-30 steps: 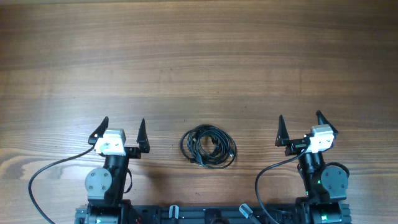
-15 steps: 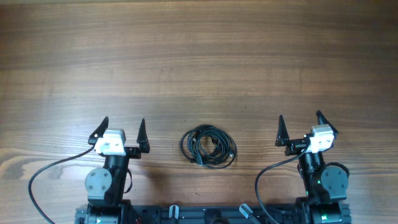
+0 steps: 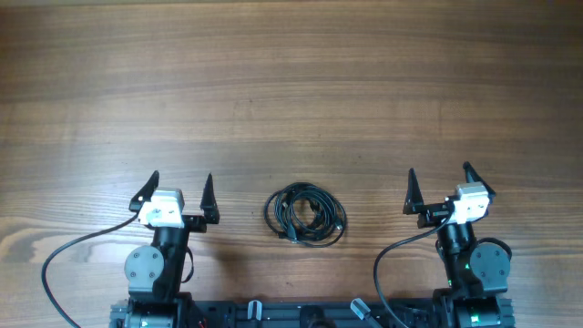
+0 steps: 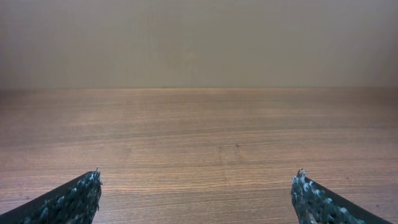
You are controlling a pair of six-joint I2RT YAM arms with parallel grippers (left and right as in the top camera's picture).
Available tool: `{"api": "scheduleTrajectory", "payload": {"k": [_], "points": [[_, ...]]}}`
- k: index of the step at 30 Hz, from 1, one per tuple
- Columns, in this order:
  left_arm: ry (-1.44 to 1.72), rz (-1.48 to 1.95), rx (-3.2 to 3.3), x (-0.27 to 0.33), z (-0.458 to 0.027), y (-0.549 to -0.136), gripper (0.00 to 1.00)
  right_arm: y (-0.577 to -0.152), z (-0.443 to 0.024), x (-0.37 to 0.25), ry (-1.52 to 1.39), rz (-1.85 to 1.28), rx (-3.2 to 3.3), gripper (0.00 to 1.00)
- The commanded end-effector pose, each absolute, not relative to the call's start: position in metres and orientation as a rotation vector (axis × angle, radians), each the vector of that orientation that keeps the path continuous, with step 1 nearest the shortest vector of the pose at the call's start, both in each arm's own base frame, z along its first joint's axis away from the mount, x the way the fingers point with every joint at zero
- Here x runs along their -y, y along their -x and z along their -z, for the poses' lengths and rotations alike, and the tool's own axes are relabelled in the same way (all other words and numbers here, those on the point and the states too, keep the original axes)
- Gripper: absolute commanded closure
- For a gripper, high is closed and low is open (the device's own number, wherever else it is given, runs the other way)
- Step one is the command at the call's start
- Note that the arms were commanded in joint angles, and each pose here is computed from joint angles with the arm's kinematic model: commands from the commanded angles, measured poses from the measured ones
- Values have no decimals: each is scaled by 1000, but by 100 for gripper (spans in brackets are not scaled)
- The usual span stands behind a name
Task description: Untangle cables
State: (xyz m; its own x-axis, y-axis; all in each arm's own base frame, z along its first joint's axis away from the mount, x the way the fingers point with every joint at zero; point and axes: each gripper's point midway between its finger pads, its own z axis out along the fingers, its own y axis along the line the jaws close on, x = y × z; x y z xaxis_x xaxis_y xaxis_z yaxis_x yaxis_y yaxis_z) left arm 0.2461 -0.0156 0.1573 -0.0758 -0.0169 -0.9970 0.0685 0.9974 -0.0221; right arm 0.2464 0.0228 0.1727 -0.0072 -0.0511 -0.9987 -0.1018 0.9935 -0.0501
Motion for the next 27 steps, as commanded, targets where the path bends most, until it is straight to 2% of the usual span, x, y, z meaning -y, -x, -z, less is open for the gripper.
{"api": "scheduleTrajectory", "payload": {"k": [1,27], "points": [[-24,59,-1650,12,-156,-246,0,-247,-172,-24,129,-47,-1580,0],[-29,64,-1635,13,-159,-246,0,-247,-171,-24,129,-47,-1582,0]]}}
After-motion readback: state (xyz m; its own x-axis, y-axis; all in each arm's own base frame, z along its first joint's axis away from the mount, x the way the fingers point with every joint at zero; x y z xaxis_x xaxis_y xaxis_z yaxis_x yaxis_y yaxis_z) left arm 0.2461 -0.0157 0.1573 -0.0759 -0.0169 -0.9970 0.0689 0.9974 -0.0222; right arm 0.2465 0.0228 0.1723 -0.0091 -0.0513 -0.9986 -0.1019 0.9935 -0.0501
